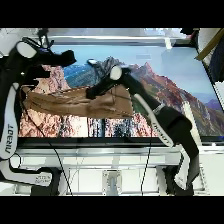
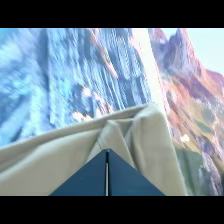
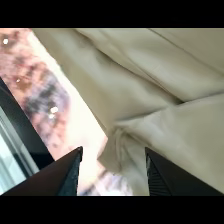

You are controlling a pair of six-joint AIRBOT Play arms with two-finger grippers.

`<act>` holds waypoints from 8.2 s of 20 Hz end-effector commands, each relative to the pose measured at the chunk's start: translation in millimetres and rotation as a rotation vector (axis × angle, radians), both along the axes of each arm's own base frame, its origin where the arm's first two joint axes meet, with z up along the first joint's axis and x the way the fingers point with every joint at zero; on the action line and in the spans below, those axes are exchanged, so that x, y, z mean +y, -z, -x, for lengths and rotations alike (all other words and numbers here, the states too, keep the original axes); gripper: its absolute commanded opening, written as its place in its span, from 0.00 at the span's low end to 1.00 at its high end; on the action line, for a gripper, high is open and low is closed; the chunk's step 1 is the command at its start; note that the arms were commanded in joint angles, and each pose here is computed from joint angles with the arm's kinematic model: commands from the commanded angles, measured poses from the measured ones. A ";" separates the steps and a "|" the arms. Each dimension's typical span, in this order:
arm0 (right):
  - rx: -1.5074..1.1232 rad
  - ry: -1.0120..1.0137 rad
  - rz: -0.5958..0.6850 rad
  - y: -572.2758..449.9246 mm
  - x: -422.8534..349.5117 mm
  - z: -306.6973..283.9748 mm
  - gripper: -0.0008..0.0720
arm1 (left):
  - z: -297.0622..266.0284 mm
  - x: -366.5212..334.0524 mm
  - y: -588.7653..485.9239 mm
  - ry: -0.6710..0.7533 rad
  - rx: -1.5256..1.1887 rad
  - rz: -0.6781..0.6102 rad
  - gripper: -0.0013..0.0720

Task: Fold the clothes and pants, and hang the long-sleeved shirts on hangers.

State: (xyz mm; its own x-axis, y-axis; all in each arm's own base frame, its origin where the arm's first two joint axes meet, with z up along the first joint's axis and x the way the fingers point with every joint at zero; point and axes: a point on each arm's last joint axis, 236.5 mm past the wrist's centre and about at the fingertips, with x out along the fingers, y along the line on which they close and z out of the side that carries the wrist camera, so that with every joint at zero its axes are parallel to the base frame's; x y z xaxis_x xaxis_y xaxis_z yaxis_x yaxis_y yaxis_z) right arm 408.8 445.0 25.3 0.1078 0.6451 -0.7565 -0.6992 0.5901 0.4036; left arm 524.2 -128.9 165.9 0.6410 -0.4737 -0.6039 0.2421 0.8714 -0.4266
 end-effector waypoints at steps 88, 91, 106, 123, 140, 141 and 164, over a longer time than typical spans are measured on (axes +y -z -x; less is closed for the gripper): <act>0.342 0.557 -0.016 -80.5 -217.0 -67.4 0.03 | 73.0 -217.5 200.9 0.317 0.169 -0.008 0.05; 0.358 0.441 0.032 -69.9 -176.0 -37.5 0.03 | 41.4 -148.8 143.1 0.220 0.111 0.021 0.05; 0.237 0.254 -0.399 -45.7 88.4 4.3 0.56 | 65.0 47.3 -51.7 -0.036 -0.172 -0.010 0.05; 0.689 0.502 -0.091 67.9 -258.8 -64.9 0.82 | 68.6 52.2 -42.8 -0.027 -0.148 -0.054 0.05; 0.792 0.265 -0.208 115.4 -108.7 -18.9 0.76 | 76.6 47.6 -35.6 0.003 -0.109 -0.057 0.05; 0.798 0.260 -0.223 111.6 -102.9 -17.4 0.62 | 76.6 47.5 -35.6 0.003 -0.109 -0.056 0.05; 0.602 1.489 0.171 11.3 -695.6 135.3 0.04 | 77.0 47.3 -35.2 0.004 -0.106 -0.056 0.05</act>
State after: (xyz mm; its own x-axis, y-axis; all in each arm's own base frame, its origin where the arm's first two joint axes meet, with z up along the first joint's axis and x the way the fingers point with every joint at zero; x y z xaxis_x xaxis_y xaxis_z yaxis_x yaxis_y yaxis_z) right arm 346.6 -201.7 36.9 0.2011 0.2341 -0.9512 0.5776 0.7559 0.3082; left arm 447.2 -81.8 201.2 0.7008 -0.4443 -0.5580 0.2877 0.8919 -0.3489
